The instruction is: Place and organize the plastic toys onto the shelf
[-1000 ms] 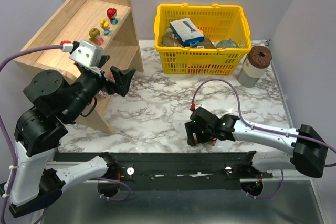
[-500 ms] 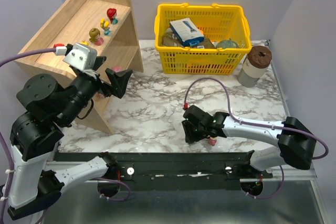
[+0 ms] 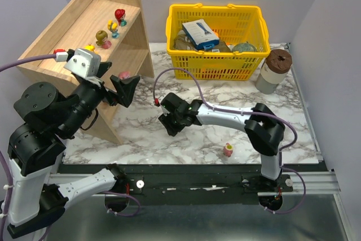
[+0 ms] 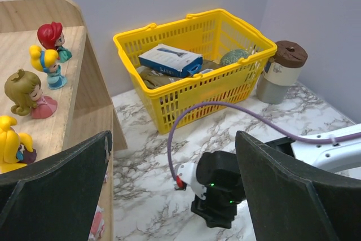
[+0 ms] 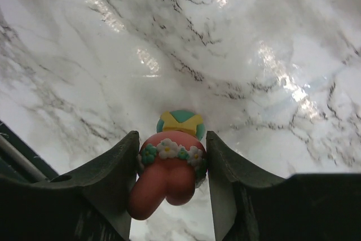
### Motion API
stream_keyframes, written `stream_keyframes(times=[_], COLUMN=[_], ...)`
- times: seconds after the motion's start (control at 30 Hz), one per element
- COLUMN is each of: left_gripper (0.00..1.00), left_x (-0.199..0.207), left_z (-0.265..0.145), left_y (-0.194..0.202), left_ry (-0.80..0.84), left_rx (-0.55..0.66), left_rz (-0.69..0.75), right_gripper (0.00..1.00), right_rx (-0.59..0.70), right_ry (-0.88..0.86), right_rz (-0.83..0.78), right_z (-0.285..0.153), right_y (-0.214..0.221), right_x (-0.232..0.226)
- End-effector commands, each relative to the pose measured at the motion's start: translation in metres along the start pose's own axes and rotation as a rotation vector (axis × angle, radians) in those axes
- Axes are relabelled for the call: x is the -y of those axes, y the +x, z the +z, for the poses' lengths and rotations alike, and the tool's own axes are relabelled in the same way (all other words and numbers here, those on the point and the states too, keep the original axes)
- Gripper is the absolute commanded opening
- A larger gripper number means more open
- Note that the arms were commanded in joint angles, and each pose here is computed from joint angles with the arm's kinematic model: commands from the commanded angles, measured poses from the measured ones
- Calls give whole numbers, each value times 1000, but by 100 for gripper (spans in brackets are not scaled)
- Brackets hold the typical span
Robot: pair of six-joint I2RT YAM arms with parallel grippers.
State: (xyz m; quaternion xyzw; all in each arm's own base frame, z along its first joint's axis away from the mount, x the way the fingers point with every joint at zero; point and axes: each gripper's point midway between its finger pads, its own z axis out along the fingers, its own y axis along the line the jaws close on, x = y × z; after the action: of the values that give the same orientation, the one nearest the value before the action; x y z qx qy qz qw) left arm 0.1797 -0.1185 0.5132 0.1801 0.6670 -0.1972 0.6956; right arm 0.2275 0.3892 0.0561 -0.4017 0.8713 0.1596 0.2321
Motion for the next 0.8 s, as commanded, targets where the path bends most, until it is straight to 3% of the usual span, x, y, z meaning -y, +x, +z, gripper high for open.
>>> stream_keyframes(times=[0.0, 0.17, 0.3, 0.33, 0.37, 0.53, 0.77], left_gripper=[99, 99, 99, 99, 99, 99, 99], left_x=[-4, -6, -8, -9, -10, -12, -12], left_z=[-8, -10, -10, -11, -11, -12, -13], left_y=[0, 1, 1, 1, 2, 1, 0], left_ry=[-16, -22, -35, -39, -45, -51, -55], left_rx=[-5, -5, -7, -7, -11, -10, -8], left_rz=[-8, -7, 0, 0, 1, 5, 0], right_gripper=[22, 36, 69, 82, 85, 95, 96], right_rx=[-66, -51, -7, 8, 30, 122, 229], right_ry=[-35, -15, -37, -52, -55, -103, -22], right_rz=[-114, -133, -143, -146, -147, -150, -67], right_z=[13, 14, 9, 8, 5, -5, -12], right_y=[3, -4, -14, -16, -20, -38, -39], right_x=[-4, 0, -5, -7, -7, -18, -4])
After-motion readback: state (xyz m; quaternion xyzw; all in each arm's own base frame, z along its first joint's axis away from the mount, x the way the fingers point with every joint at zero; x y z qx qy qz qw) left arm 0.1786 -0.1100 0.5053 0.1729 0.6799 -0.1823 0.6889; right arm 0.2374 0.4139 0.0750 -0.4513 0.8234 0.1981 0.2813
